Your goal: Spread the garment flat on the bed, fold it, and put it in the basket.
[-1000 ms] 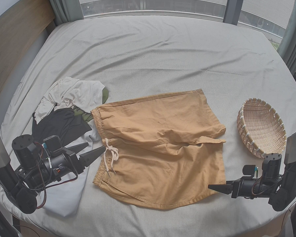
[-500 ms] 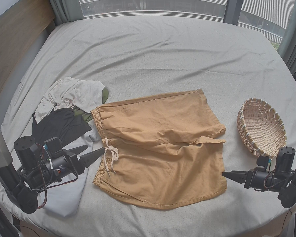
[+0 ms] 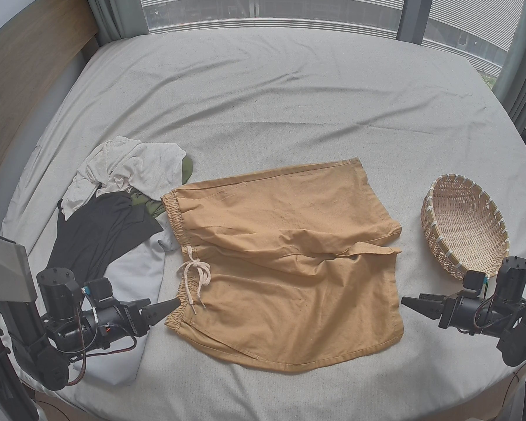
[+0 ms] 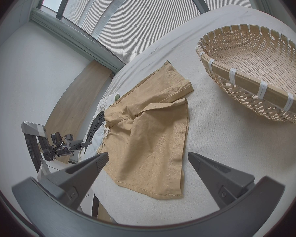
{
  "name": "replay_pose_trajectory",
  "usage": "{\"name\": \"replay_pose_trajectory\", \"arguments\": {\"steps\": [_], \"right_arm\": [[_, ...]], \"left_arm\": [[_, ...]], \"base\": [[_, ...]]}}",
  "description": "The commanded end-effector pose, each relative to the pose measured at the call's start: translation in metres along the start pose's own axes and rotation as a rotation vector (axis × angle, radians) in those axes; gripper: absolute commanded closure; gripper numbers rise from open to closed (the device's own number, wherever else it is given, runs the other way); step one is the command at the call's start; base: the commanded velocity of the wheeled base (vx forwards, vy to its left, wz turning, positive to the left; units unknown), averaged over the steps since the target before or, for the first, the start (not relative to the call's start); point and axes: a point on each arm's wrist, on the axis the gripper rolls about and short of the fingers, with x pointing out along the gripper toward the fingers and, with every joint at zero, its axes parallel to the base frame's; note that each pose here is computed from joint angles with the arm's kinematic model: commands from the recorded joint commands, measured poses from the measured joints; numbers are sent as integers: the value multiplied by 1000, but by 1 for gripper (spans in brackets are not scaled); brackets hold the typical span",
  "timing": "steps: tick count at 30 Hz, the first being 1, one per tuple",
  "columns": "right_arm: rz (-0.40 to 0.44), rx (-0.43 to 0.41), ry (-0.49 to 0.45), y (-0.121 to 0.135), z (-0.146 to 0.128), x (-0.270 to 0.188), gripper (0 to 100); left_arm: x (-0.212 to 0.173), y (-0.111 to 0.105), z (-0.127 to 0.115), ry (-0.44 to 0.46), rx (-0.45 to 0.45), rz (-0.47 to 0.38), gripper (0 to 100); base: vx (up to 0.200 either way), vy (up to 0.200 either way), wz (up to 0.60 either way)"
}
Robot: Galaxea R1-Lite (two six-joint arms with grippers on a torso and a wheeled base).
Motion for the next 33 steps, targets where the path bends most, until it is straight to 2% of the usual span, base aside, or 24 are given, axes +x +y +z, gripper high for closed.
{"name": "replay_pose_trajectory", "arguments": {"steps": [1,9,33], "right_arm": [[3,3,9,-3,-1,6,0],[15,-12,-1,-2,3,12,0],[9,-10,-5,-2,3,12,0]], "left_arm": [[1,5,-13,61,-80,28,0],[15,16,-21,99,-158,52,0],[39,28,-27,116,-169,56,0]], "base": [[0,0,0],[0,0,0],[0,0,0]]}}
